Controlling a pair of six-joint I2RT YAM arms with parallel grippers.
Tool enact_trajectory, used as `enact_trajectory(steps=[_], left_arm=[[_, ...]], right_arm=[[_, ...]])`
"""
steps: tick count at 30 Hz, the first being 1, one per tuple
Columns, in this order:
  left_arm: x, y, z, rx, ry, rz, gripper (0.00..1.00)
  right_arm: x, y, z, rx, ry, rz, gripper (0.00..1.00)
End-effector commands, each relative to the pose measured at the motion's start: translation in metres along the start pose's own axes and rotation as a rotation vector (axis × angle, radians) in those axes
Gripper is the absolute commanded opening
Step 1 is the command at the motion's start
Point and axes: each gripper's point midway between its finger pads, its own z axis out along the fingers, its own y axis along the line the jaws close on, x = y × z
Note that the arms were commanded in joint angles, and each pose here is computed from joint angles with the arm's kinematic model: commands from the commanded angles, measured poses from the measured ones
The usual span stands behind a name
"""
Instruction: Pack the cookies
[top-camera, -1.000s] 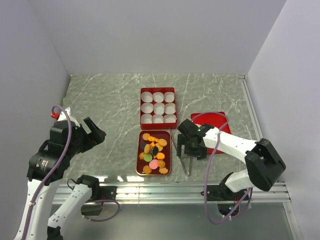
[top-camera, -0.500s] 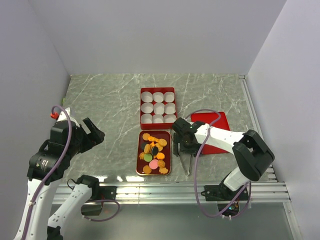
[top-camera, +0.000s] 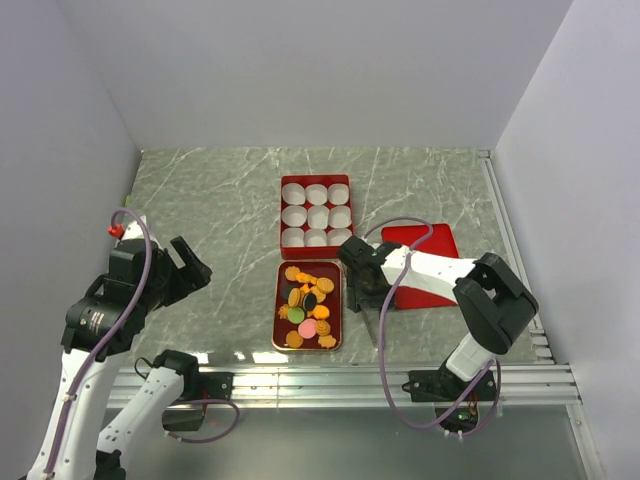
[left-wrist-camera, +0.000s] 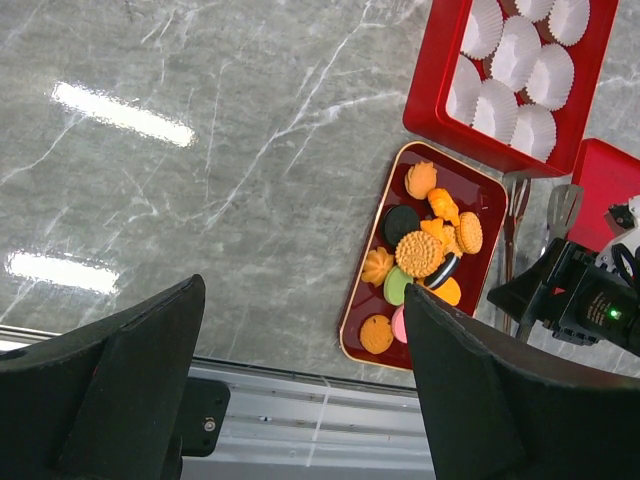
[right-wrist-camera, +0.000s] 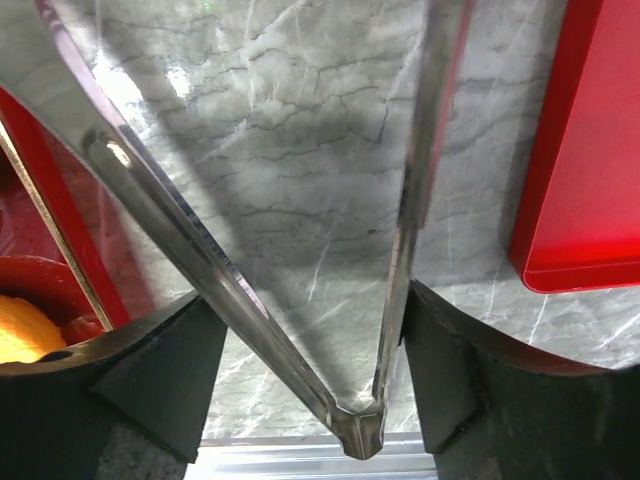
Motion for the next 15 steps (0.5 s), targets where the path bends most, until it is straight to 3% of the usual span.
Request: enact_trajectory(steps=[1,15], left_arm=[[-0.005,-0.002,0.001,0.000,-0.015,0.009,0.86],[-0.008,-0.012,-0.002,0.037,-0.009,0.009,0.84]], right_arm=[[-0.006,-0.006,-0.002,0.046,-0.038,0.000,0.73],[-0.035,-0.024,-0.122,-0.021,-0.213,0.068,0.68]])
